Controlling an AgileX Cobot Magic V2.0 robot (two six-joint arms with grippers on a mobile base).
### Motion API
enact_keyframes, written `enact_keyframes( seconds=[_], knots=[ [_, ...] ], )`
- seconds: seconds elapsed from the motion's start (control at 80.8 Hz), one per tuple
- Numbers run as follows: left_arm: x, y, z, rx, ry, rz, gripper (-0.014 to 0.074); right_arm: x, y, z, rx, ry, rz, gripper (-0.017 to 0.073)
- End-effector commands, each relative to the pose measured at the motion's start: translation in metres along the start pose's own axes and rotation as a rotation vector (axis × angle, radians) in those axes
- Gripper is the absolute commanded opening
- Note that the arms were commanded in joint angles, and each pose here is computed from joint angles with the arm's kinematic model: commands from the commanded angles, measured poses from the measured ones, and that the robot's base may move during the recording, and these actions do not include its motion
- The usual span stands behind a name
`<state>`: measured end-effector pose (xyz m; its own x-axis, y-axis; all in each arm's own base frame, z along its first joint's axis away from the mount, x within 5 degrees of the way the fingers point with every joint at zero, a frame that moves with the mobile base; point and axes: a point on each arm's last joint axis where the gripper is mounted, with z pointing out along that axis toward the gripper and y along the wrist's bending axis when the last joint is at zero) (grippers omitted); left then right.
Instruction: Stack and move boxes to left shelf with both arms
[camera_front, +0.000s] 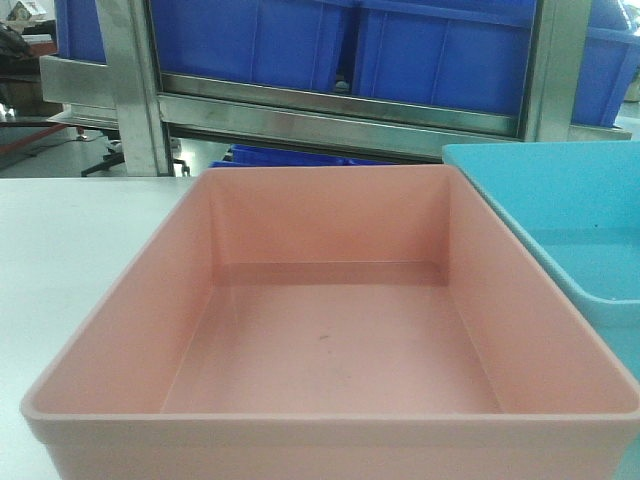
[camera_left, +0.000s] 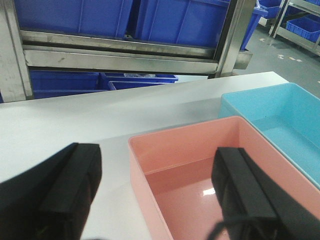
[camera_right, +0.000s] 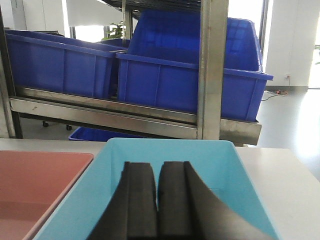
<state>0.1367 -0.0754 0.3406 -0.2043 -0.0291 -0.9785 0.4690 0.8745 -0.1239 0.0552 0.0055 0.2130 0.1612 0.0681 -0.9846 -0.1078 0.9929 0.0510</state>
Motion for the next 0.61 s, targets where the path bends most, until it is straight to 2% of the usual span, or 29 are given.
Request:
enact_keyframes(
  seconds=[0.0, 0.074, 0.285, 0.346, 0.482, 0.594],
  knots=[
    [-0.018, -0.002, -0.004, 0.008, -0.126, 0.008, 0.0376, -0.017, 0.001, -0.002, -0.006, -0.128, -0.034, 0.0049],
    [-0.017, -0.002, -0.004, 0.008, -0.122, 0.008, 0.0376, -0.022, 0.001, -0.002, -0.003, -0.050, -0.029, 0.0049],
    [-0.017, -0.002, -0.004, 0.008, -0.122, 0.008, 0.0376, -0.052, 0.002, 0.014, 0.017, 0.317, -0.029, 0.0049],
    [-0.017, -0.002, -0.004, 0.008, -0.122, 0.008, 0.0376, -0.063, 0.003, 0.027, 0.017, 0.348, -0.021, 0.0049],
    [-0.017, -0.002, -0.004, 0.008, -0.122, 0.008, 0.0376, -0.079, 0.007, 0.052, 0.006, 0.406, 0.068, 0.0049],
    [-0.017, -0.002, -0.004, 0.008, -0.122, 0.008, 0.0376, -0.083, 0.008, 0.070, 0.005, 0.511, 0.098, 0.0049]
  ],
)
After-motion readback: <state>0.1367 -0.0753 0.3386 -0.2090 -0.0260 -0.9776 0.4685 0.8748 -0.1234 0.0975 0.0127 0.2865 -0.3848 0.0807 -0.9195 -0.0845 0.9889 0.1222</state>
